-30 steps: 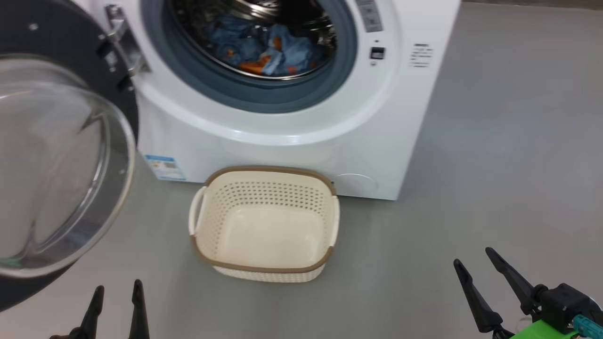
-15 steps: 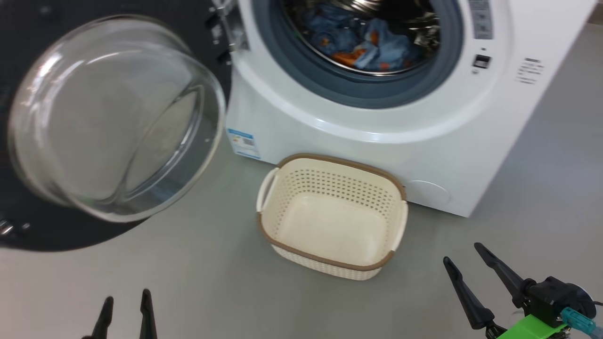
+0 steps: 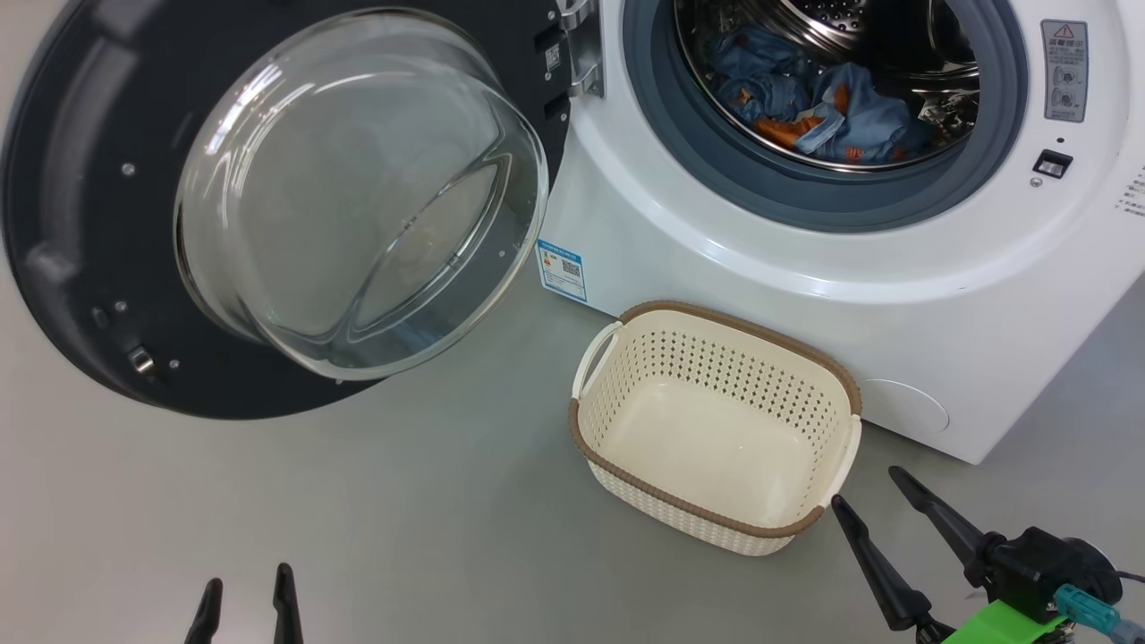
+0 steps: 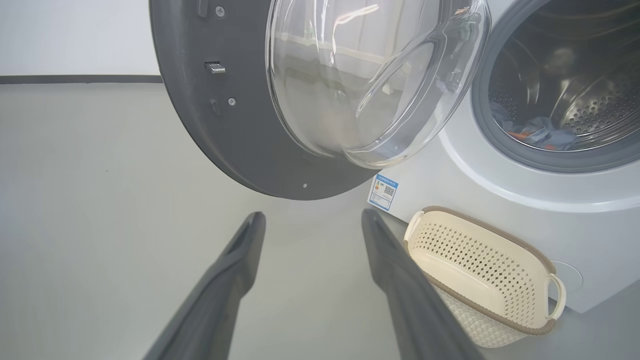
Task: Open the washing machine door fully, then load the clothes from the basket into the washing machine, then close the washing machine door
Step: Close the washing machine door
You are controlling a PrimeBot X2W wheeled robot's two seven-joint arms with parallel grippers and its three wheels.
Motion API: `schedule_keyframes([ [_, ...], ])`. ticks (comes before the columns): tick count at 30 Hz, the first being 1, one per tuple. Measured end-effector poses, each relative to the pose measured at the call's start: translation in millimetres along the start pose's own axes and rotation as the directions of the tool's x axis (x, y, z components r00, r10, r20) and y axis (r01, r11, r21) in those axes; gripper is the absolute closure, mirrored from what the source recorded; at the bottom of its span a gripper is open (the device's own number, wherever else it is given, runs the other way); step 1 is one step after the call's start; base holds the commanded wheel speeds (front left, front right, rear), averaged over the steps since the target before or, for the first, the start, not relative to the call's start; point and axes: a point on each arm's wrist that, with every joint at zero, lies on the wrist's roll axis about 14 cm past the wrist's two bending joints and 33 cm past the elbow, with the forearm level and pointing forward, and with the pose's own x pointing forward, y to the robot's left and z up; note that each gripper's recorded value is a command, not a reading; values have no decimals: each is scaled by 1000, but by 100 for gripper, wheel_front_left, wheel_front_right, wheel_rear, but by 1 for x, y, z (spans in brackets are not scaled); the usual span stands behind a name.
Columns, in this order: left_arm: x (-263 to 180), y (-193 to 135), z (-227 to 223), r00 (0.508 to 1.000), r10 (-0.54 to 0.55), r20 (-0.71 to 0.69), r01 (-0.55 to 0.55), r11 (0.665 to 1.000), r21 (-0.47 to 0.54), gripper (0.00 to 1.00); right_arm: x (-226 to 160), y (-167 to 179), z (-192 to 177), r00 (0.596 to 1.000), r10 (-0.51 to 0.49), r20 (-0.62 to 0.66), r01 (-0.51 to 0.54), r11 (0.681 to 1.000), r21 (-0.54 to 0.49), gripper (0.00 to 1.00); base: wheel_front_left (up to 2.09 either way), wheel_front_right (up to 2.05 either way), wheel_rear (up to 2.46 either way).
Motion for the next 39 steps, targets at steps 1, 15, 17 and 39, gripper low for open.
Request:
schedule_keyframes([
  [1,-2,2,-1,1000,6,-3,-6,1000,-2,0,1,0,0,1000,4,0,-4,1000,-1,0,0,0,0],
  [15,7,3,32,995,-11,101,15,999,-38,100,2,-9,8,1000,-22,22,22,1000,-7,0,0,0,0],
  [17,15,4,56,984,-21,175,27,999,-31,100,1,-13,9,999,-40,28,40,999,1,0,0,0,0],
  [39,150,55,231,841,93,533,114,933,-343,100,-28,-63,-9,981,-194,-3,194,980,32,0,0,0,0],
])
